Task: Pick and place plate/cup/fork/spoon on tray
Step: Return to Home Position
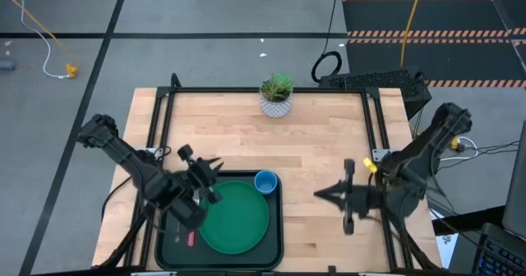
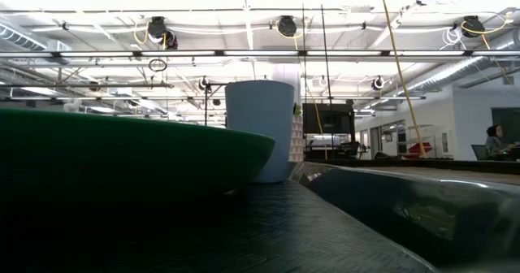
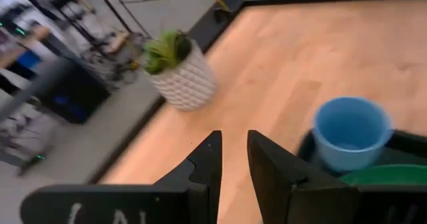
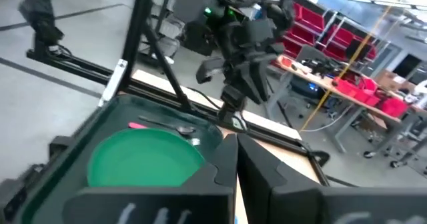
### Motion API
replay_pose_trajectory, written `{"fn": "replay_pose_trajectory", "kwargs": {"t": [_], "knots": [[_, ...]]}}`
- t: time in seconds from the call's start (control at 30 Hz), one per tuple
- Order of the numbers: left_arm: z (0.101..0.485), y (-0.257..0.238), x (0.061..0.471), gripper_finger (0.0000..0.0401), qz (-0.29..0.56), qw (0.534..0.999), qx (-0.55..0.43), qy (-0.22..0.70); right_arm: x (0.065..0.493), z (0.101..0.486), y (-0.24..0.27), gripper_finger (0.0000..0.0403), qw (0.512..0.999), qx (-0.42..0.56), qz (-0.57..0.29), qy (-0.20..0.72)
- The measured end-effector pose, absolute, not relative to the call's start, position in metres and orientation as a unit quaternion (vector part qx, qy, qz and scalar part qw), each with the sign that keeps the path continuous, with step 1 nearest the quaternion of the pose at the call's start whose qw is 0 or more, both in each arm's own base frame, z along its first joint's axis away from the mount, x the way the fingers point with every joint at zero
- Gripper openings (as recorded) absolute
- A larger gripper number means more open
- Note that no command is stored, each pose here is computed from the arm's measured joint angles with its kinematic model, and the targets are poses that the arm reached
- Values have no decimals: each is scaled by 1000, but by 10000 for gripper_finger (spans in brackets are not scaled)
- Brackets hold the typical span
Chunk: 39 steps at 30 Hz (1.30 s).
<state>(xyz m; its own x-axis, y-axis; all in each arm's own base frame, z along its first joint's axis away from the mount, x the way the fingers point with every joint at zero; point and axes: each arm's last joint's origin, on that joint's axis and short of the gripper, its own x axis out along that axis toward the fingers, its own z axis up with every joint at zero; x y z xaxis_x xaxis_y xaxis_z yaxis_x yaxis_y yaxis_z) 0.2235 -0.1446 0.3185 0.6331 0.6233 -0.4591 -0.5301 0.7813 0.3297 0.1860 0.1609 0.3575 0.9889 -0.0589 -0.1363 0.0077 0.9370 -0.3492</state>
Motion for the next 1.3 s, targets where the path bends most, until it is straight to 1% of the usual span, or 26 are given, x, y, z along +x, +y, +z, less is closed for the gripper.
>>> {"fn": "replay_pose_trajectory", "kwargs": {"t": [0.1,0.2,0.27,0.37,0.43,0.5,0.57,0.63,0.7,0.8,0.9,1.03,1.17,1.3], "knots": [[315,-135,229,76,332,890,111,293,174,350,140,1,984,-162,-30,60],[310,-129,235,72,336,884,130,298,162,337,124,1,986,-160,-12,45],[308,-128,240,57,329,885,138,298,155,327,113,1,987,-157,3,36],[305,-129,251,16,295,894,144,305,145,315,99,1,988,-149,31,24],[304,-130,260,7,269,903,148,302,140,305,92,0,987,-152,48,21],[303,-132,270,9,224,915,154,299,137,297,87,0,986,-156,65,12],[298,-134,280,7,153,932,161,287,134,289,83,0,982,-163,90,9],[290,-135,291,4,77,949,162,259,133,281,79,0,980,-165,112,10],[283,-132,298,5,18,962,160,219,132,273,77,0,978,-160,130,14],[273,-123,304,9,-11,971,155,181,132,262,74,0,976,-158,147,20],[268,-111,300,11,-34,975,153,160,132,255,71,0,976,-147,157,25],[261,-94,287,4,-116,980,132,96,133,243,69,0,974,-129,186,8],[255,-79,268,11,-113,985,118,48,134,224,66,0,975,-120,187,-12],[244,-66,247,15,-98,989,101,42,134,206,60,0,980,-106,171,-4]]}}
